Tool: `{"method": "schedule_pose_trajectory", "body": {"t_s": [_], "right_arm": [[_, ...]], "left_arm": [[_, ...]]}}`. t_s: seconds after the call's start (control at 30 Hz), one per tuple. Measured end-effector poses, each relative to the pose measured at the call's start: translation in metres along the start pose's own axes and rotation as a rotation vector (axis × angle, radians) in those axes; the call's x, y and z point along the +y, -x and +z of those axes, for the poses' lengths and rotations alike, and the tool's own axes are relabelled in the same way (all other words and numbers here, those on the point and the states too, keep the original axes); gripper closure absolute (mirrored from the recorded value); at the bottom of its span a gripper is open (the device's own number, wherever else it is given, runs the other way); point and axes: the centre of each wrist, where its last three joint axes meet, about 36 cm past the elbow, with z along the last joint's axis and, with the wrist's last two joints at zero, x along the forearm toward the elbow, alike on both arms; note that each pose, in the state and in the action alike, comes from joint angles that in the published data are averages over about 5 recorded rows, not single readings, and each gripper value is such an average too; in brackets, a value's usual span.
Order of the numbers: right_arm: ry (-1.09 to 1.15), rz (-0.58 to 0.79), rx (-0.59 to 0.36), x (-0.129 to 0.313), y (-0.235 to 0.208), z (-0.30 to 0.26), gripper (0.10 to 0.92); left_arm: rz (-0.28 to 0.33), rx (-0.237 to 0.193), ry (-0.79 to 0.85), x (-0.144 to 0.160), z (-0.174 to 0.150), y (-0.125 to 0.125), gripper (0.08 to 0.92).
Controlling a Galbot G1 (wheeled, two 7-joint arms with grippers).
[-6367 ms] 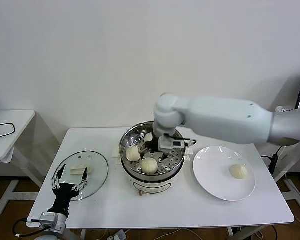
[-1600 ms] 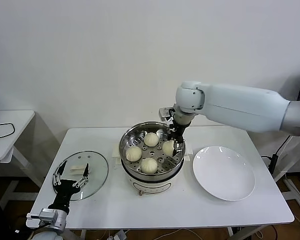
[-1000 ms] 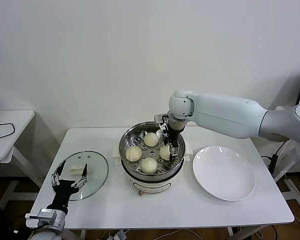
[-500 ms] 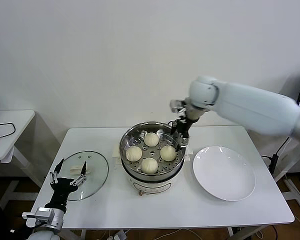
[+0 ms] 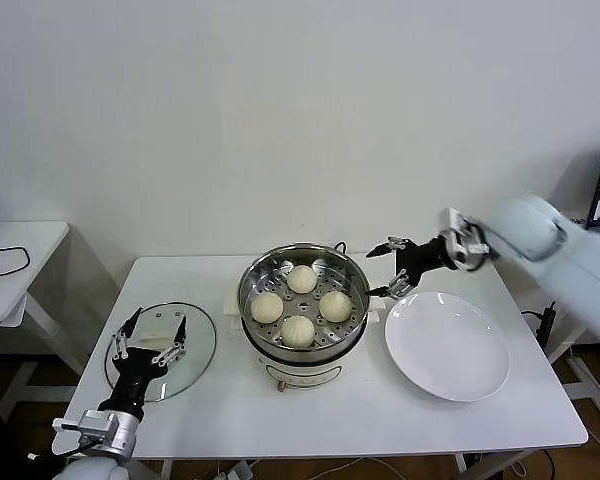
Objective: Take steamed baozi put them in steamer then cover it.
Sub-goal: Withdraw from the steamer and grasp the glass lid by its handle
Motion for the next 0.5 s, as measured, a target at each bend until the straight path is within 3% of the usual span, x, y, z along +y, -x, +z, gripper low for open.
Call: {"method": "schedule_pose_trajectory", "body": {"t_s": [0.27, 0.5], "right_arm": [[0.090, 0.396, -0.292, 0.070, 0.005, 0.053, 0.200], [0.241, 0.741, -0.458, 0.137, 0.018, 0.096, 0.200]], "left_arm": [[-0.005, -0.037, 0.001, -0.009, -0.004, 0.007, 0.177], [0.004, -0.072, -0.004, -0.016, -0.003, 0.013, 0.177]]}}
